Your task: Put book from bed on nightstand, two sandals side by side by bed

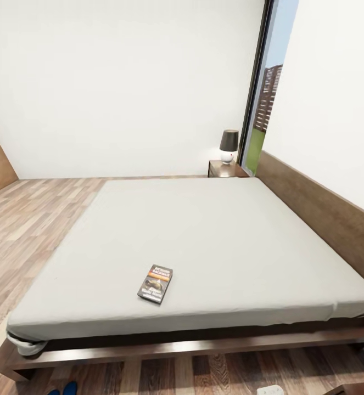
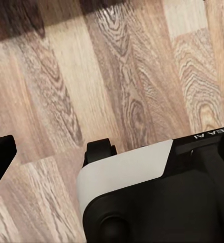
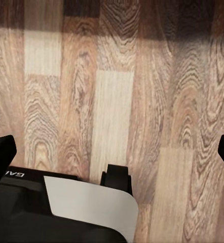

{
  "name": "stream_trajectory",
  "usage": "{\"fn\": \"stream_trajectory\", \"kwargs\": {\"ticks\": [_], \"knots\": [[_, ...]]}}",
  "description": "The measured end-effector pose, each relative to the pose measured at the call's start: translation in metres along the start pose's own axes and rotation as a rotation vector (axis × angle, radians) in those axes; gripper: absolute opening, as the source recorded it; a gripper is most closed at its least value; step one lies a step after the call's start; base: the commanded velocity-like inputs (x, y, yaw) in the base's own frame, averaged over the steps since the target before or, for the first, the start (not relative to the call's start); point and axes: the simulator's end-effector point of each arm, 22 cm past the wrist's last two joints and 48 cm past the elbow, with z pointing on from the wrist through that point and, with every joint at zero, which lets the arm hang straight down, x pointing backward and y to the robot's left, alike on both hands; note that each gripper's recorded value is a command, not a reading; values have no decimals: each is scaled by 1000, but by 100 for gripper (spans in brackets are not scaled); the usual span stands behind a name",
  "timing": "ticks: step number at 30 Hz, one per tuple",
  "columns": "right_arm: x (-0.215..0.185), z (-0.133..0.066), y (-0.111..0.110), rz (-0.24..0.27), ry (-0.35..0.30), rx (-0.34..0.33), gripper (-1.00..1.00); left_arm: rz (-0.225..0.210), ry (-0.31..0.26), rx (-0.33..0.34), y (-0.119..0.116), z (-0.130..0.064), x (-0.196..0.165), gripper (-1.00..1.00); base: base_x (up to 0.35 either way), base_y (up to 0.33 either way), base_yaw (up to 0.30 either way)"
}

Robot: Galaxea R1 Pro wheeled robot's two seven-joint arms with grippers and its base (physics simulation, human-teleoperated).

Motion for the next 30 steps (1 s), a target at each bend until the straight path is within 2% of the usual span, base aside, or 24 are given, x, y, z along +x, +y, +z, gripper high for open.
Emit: {"fn": "stream_trajectory", "kwargs": {"ticks": [30], "knots": [[-9, -42, 3, 0, 1, -1, 100, -1, 2, 0, -2, -43, -7, 100, 0, 0, 0]]}}
